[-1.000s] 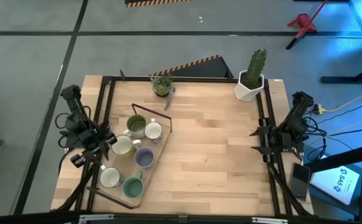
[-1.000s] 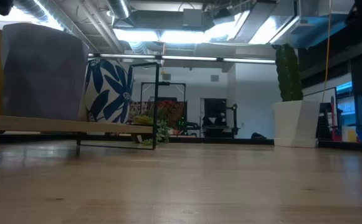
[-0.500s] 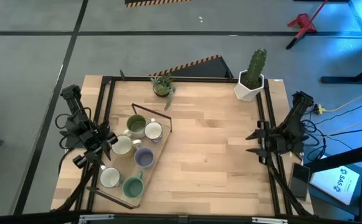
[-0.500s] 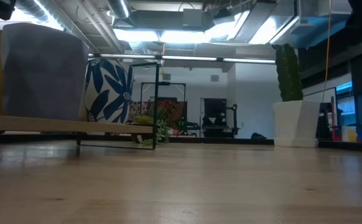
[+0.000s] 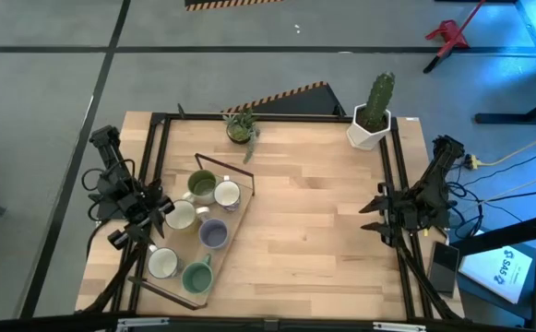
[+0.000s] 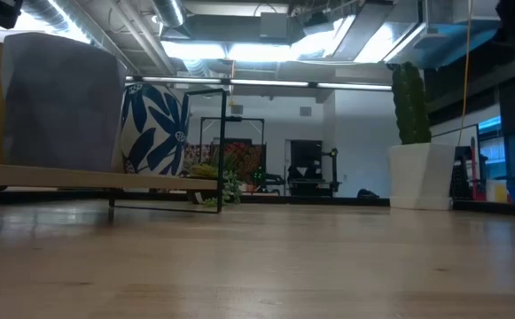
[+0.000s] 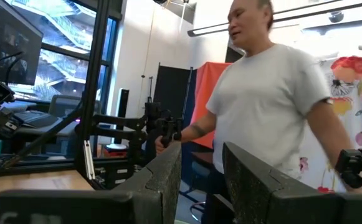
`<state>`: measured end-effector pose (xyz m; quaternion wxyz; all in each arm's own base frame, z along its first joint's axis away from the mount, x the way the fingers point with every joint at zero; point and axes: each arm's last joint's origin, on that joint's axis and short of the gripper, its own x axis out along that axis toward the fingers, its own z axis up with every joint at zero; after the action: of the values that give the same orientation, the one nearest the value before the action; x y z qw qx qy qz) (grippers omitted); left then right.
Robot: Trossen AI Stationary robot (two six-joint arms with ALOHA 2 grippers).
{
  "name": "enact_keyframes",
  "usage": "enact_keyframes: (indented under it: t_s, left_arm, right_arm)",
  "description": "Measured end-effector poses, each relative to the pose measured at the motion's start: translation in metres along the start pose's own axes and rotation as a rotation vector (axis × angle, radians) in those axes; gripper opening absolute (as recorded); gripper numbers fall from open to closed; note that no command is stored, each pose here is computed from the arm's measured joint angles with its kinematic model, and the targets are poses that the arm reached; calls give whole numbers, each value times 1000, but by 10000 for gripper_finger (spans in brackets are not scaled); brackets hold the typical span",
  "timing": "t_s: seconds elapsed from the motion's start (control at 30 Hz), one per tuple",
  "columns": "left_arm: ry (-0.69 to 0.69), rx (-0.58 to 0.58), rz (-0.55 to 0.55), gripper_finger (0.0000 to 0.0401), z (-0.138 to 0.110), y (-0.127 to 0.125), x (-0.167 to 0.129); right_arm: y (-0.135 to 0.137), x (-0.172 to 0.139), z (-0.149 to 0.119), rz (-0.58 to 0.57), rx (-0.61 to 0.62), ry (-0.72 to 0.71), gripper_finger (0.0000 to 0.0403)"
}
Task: Place coffee mugs
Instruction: Return to Home Position
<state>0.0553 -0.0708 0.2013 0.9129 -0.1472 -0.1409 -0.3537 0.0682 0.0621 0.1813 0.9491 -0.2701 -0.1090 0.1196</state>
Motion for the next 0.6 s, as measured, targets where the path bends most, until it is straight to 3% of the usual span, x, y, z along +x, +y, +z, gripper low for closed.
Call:
enact_keyframes:
  t_s: [0.6]
  left_arm:
    - [0, 0, -1, 112, 0, 0, 0]
  right_arm:
    - [5, 0, -6, 45, -47, 48, 205]
